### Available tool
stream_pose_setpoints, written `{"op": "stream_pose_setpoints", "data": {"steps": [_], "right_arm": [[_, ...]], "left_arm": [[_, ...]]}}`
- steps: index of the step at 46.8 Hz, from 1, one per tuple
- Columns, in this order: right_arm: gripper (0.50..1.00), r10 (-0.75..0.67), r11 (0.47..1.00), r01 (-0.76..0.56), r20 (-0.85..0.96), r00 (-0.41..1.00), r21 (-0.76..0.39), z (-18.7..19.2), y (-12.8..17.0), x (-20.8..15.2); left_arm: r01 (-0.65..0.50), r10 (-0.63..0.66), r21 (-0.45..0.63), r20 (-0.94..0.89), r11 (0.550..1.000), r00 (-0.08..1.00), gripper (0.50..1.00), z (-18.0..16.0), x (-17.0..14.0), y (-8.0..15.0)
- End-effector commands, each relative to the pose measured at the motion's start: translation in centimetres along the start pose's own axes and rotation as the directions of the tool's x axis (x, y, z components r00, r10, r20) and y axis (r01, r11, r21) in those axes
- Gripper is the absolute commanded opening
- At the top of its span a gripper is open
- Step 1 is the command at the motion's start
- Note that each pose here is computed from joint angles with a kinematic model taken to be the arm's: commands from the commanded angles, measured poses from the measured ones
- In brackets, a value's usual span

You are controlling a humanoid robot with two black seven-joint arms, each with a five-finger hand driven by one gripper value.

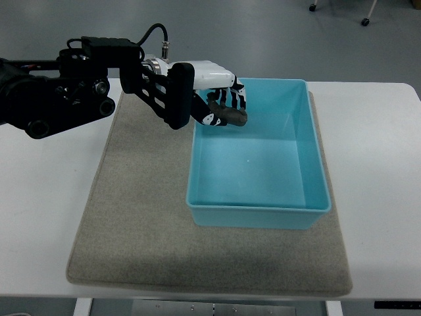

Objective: Place brown hippo in blue box with left hand

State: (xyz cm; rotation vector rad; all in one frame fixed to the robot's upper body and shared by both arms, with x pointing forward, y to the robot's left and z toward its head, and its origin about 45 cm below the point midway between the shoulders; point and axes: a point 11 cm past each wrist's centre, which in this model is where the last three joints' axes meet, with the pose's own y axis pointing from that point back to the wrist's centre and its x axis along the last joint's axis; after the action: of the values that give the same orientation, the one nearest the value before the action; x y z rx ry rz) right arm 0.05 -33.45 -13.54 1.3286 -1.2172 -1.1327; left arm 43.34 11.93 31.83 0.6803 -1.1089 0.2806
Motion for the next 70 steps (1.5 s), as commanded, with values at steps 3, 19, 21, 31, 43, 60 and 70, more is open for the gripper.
{"op": "stream_pose_setpoints", "data": {"steps": [3,19,21,31,43,60,70], "right_arm": [[0.936,0.000,1.000,0.000,0.000,1.000,0.000,0.0,0.0,0.0],[0.936,0.000,1.000,0.000,0.000,1.000,0.000,0.0,0.0,0.0],[0.936,0.000,1.000,0.000,0.000,1.000,0.000,0.0,0.0,0.0],[0.936,0.000,1.000,0.000,0.000,1.000,0.001,0.0,0.0,0.0],[0.936,0.000,1.000,0.000,0.000,1.000,0.001,0.0,0.0,0.0],[0.936,0.000,1.000,0.000,0.000,1.000,0.000,0.0,0.0,0.0],[0.936,0.000,1.000,0.000,0.000,1.000,0.000,0.0,0.0,0.0]], "left_arm": [[0.013,-0.014,-0.006,-0.023,1.000,1.000,0.500,0.3,-1.7,-1.5],[-0.018,0.018,-0.002,-0.069,1.000,0.997,0.904,0.0,-3.1,-2.2],[-0.026,0.026,-0.002,-0.068,1.000,0.997,0.945,0.0,-2.8,-2.2],[-0.085,0.083,-0.008,-0.110,0.996,0.990,0.996,0.1,-1.6,-1.9],[-0.187,0.199,0.069,-0.379,0.980,0.904,0.999,-2.6,0.3,0.6],[-0.286,0.334,0.210,-0.793,0.935,0.509,1.000,-6.9,1.6,4.4],[-0.289,0.291,0.218,-0.926,0.932,0.240,1.000,-9.0,1.0,6.6]]}}
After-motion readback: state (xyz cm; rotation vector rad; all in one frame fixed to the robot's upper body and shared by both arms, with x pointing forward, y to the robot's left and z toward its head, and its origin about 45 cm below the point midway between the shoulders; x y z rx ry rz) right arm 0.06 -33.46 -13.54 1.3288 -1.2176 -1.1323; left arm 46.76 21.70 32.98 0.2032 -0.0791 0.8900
